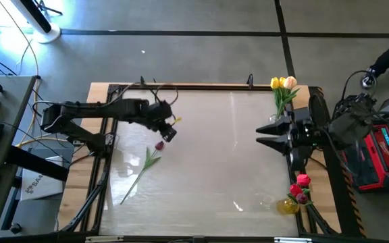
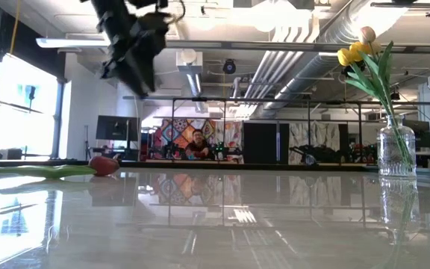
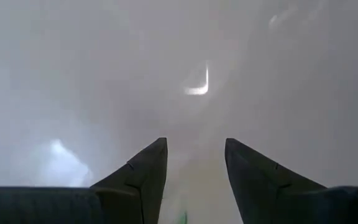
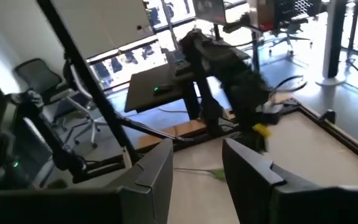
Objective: Sort flowers into vase by color
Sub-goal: Put the dark red tulip into the yellow vase
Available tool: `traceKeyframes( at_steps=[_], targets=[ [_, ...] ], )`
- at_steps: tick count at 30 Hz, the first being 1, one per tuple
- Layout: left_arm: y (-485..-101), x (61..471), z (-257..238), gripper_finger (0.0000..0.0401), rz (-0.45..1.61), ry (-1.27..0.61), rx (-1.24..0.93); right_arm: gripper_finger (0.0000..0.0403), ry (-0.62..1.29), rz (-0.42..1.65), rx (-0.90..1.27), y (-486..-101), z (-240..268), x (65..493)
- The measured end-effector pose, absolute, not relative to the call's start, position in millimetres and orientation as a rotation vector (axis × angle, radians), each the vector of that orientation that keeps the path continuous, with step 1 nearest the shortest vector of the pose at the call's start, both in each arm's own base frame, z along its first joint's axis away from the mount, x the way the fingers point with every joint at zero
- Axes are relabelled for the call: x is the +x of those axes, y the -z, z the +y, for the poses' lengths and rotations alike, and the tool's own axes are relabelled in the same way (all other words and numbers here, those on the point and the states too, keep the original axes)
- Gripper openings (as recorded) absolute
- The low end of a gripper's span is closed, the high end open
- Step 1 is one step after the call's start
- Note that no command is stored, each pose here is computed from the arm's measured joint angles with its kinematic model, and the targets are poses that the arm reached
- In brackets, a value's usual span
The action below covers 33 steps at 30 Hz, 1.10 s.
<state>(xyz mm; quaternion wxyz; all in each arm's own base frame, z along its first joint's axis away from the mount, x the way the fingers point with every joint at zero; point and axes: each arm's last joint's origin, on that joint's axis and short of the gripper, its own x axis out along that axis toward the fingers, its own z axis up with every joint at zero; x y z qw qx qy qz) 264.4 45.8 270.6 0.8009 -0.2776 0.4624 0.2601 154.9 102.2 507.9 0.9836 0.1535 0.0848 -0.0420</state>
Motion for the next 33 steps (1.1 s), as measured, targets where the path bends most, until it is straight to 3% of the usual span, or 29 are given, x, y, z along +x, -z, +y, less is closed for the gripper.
traceKeyframes(
  at_steps=[8,17,33],
  targets=[
    [-213.1,238.6,7.1,0.0152,1.227,-0.584,-0.699,0.0128,0.12,0.187,0.386,-504.7,99.5,157.7],
    [-175.5,231.9,4.4,0.0152,1.236,-0.65,-0.749,0.0128,0.171,0.194,0.365,-501.6,95.1,168.3],
    [-140.7,239.3,-3.9,0.0152,1.378,-0.658,-0.712,0.0128,0.145,0.182,0.415,-504.0,92.6,171.2]
  ],
)
